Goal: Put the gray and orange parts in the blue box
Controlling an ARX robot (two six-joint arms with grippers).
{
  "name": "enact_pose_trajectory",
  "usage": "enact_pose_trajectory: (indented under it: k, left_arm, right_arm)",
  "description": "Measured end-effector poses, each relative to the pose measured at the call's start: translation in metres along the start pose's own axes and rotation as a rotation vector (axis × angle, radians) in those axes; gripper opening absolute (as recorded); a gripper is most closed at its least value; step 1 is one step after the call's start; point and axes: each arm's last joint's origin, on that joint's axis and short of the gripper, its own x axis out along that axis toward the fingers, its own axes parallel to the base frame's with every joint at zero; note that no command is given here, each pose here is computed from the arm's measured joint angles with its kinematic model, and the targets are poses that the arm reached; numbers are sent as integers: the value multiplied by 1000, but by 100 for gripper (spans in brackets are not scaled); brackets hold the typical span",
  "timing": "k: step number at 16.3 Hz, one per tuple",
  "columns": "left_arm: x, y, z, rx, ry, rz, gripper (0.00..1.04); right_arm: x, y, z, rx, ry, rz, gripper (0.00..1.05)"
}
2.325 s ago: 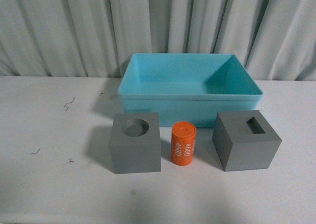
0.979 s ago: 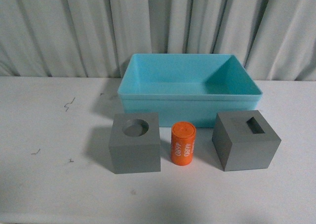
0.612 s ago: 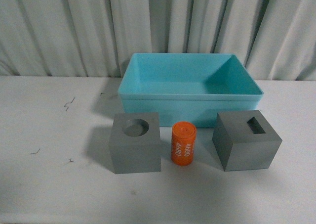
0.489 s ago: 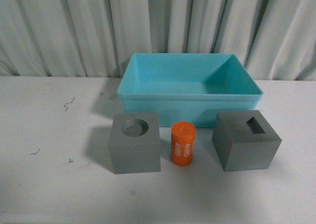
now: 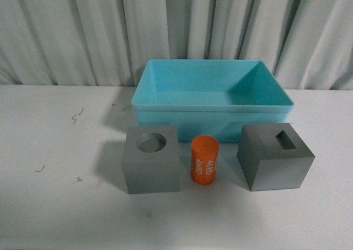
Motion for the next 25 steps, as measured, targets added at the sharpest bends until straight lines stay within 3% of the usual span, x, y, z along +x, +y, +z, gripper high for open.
enact_pose_trajectory:
  k: [6, 9, 11, 25]
  left_arm:
    - [0, 0, 0, 0, 0, 0, 98]
    - [0, 0, 0, 0, 0, 0, 98]
    - [0, 0, 0, 0, 0, 0, 98]
    - [0, 0, 0, 0, 0, 0, 98]
  right_arm:
    - [43, 18, -3, 0, 77, 1, 98]
    - [89, 34, 11, 20, 117, -16, 98]
    - [107, 38, 1, 13, 166, -40, 98]
    - [126, 34, -4, 15, 185, -83, 98]
